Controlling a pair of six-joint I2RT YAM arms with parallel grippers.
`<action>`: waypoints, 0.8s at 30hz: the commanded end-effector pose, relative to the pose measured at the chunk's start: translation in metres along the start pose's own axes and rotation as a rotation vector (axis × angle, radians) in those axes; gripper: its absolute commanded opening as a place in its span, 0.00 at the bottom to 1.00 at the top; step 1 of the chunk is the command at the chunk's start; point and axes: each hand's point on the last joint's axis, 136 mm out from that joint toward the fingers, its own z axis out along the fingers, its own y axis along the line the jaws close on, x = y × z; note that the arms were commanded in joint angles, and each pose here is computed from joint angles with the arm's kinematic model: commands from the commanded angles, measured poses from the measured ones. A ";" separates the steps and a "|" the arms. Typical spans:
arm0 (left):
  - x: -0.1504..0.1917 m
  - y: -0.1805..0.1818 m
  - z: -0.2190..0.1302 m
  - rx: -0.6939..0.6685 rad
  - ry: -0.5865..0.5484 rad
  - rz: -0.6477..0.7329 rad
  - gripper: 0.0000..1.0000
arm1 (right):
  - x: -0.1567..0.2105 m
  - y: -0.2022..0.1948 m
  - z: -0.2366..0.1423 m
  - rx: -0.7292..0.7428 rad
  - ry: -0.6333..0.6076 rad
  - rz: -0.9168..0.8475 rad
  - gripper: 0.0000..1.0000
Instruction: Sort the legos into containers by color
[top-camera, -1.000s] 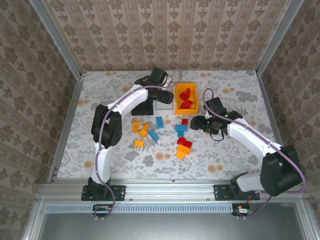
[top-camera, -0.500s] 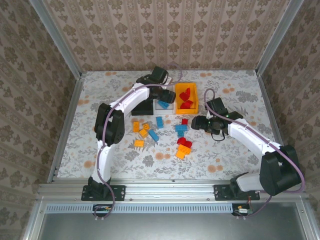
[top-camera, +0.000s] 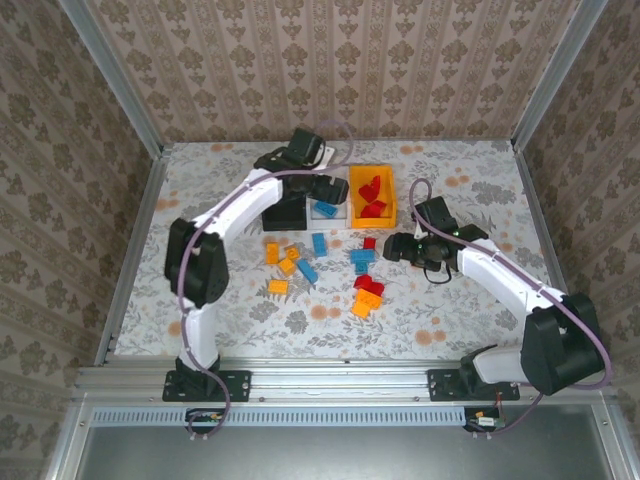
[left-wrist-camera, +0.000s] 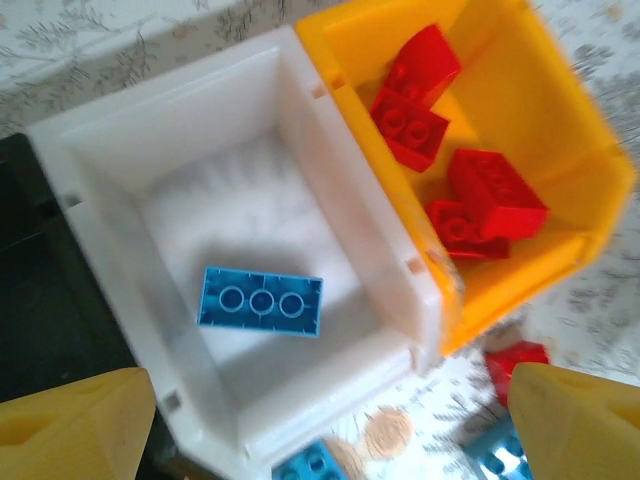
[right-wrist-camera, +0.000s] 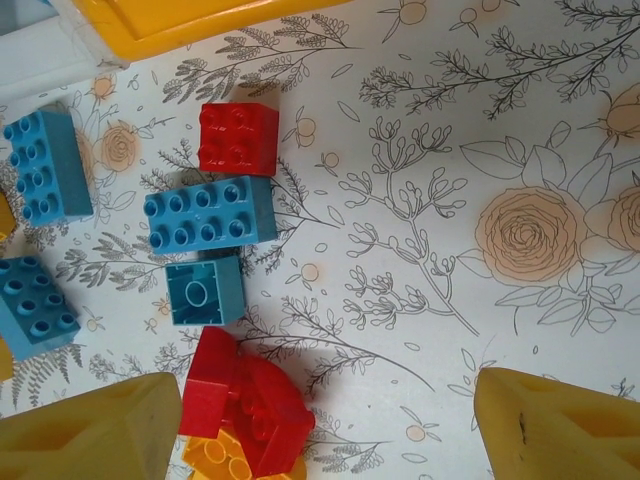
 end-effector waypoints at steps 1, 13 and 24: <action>-0.009 -0.012 -0.048 0.058 -0.097 -0.040 0.93 | 0.009 0.004 -0.014 -0.008 0.008 -0.002 0.79; 0.107 -0.018 -0.122 0.116 -0.040 -0.135 0.97 | 0.058 0.007 -0.010 0.014 0.122 -0.050 0.75; 0.198 -0.007 -0.118 0.109 0.044 -0.232 0.99 | 0.055 0.029 0.009 0.000 0.170 -0.083 0.69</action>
